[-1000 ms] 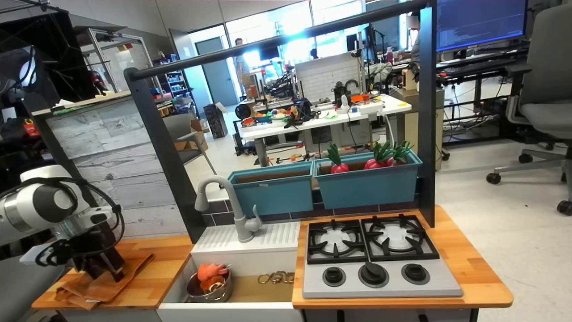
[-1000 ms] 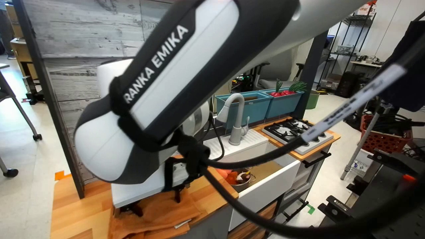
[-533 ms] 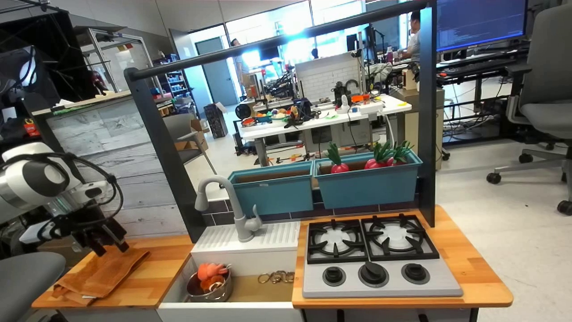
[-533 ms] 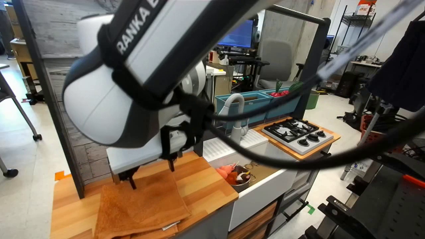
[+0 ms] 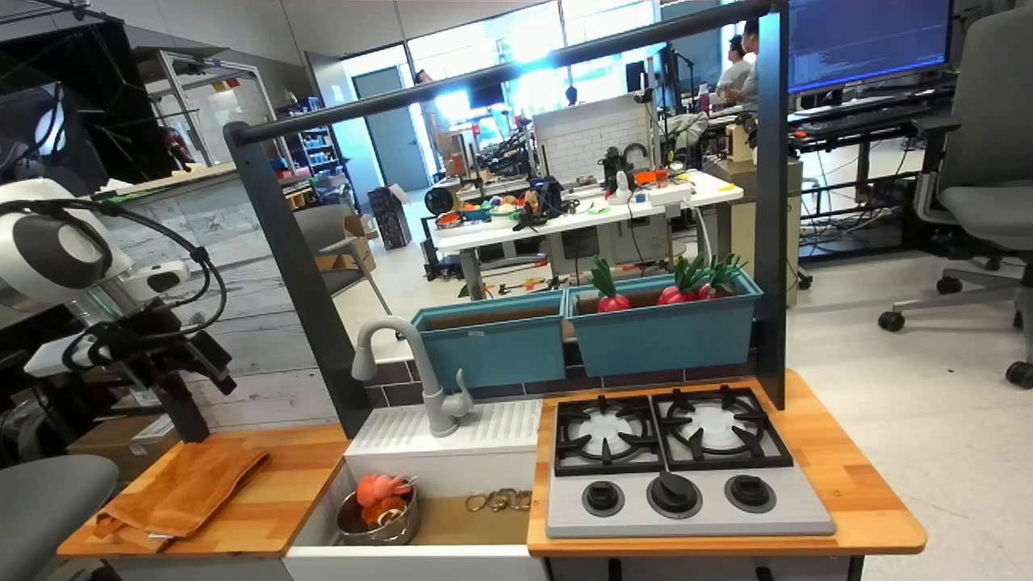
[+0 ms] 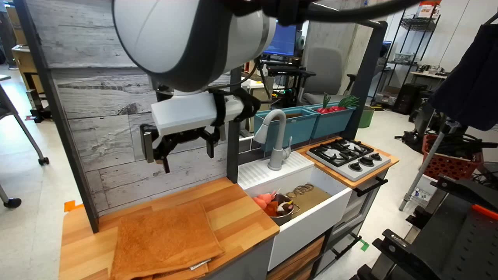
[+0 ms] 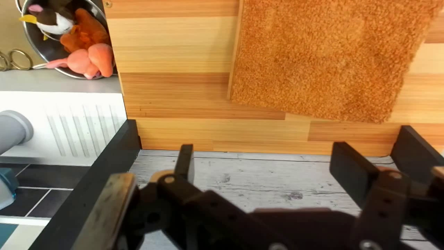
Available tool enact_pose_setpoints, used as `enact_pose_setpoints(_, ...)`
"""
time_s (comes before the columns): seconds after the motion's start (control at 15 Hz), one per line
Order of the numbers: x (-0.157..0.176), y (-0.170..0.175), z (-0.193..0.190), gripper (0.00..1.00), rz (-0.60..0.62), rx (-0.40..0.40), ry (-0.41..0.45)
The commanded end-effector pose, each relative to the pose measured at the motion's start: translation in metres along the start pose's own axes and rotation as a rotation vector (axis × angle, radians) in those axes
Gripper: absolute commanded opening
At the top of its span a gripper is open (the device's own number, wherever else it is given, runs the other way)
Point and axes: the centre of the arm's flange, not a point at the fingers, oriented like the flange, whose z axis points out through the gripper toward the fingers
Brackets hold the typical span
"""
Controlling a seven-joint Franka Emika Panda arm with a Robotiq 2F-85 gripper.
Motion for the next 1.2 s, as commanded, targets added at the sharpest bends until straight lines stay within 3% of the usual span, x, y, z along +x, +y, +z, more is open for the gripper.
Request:
enact_pose_setpoints(0.0,-0.004,0.000,0.007,1.00,-0.011,-0.033,0.012)
enact_pose_setpoints(0.27,-0.005,0.051,0.023,1.00,0.065,-0.136,0.065)
enact_pose_setpoints(0.53,0.001,0.135,0.070,1.00,0.254,-0.205,0.016)
enact_pose_setpoints(0.6,0.001,0.151,0.086,1.00,0.266,-0.205,-0.005)
enact_pose_setpoints(0.73,-0.007,0.178,0.120,1.00,0.219,-0.125,-0.040)
enact_pose_setpoints(0.8,-0.013,0.185,0.133,1.00,0.200,-0.093,-0.064)
enact_pose_setpoints(0.87,-0.011,0.175,0.111,1.00,0.227,-0.165,-0.045)
enact_pose_setpoints(1.0,-0.017,0.189,0.127,1.00,0.232,-0.166,-0.061)
enact_pose_setpoints(1.13,-0.021,0.177,0.117,1.00,0.212,-0.166,-0.038)
